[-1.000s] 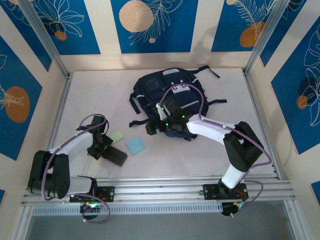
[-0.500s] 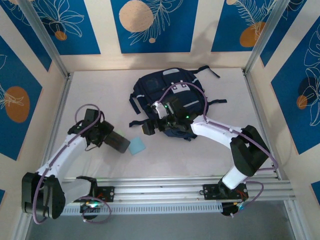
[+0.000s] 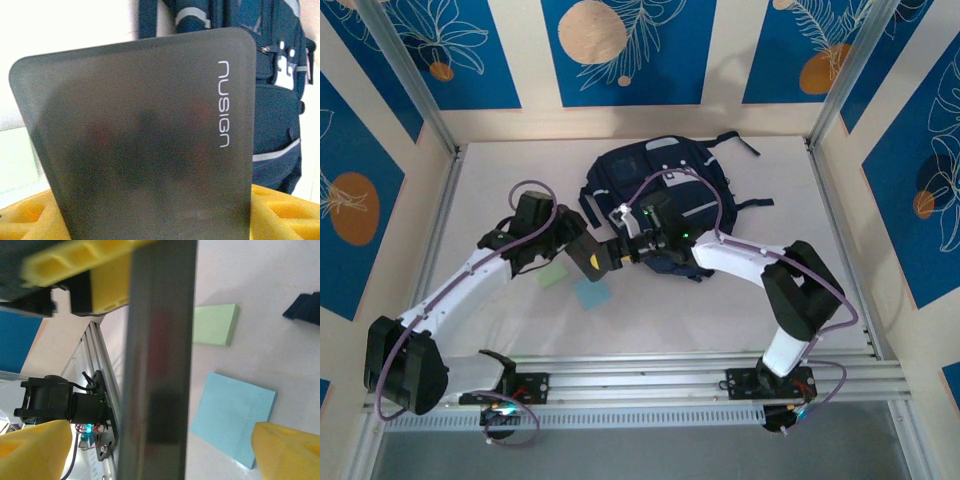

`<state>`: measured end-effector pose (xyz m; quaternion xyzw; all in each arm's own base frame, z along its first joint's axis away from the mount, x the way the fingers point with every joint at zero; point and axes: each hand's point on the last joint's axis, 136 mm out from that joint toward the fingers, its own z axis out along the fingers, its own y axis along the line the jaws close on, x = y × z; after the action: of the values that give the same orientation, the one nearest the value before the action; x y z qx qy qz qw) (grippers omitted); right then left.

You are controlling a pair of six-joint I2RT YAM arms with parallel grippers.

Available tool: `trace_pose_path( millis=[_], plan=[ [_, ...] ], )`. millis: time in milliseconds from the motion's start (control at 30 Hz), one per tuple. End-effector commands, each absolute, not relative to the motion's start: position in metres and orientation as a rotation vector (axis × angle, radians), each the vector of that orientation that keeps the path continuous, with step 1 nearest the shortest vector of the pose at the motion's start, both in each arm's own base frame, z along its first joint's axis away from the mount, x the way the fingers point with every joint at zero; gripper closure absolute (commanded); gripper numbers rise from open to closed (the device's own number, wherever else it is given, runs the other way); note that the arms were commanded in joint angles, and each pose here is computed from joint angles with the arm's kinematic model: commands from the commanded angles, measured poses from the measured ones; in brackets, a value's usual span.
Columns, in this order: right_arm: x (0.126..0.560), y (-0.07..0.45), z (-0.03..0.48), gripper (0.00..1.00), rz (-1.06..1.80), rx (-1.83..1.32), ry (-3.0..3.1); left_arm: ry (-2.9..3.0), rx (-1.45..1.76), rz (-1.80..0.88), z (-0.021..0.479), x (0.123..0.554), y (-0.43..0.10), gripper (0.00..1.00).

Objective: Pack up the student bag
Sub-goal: Open the student bag at the center of the table.

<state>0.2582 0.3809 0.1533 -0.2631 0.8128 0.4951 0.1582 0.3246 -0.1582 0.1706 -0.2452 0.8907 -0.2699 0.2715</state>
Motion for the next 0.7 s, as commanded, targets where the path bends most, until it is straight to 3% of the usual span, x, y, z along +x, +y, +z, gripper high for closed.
trace_pose_path(
  millis=[0, 167, 233, 300, 433, 667],
  plan=[
    [0.254, 0.391, 0.165, 0.14, 1.501, -0.774, 2.284, 2.358, -0.577, -0.792, 0.190, 0.331, -0.175, 0.41],
    [0.251, 0.391, 0.168, 0.49, 1.528, -0.780, 2.270, 2.359, -0.552, -0.801, 0.187, 0.333, -0.183, 0.41],
    [0.249, 0.388, 0.168, 0.66, 1.536, -0.774, 2.269, 2.367, -0.534, -0.798, 0.186, 0.334, -0.186, 0.37],
    [0.249, 0.385, 0.168, 0.75, 1.547, -0.762, 2.269, 2.369, -0.509, -0.801, 0.187, 0.336, -0.188, 0.31],
    [0.252, 0.373, 0.166, 0.82, 1.556, -0.716, 2.280, 2.323, -0.412, -0.818, 0.200, 0.345, -0.195, 0.00],
    [0.275, 0.319, 0.156, 0.82, 1.455, -0.491, 2.346, 2.235, -0.203, -0.639, 0.221, 0.363, -0.194, 0.00]
  ],
)
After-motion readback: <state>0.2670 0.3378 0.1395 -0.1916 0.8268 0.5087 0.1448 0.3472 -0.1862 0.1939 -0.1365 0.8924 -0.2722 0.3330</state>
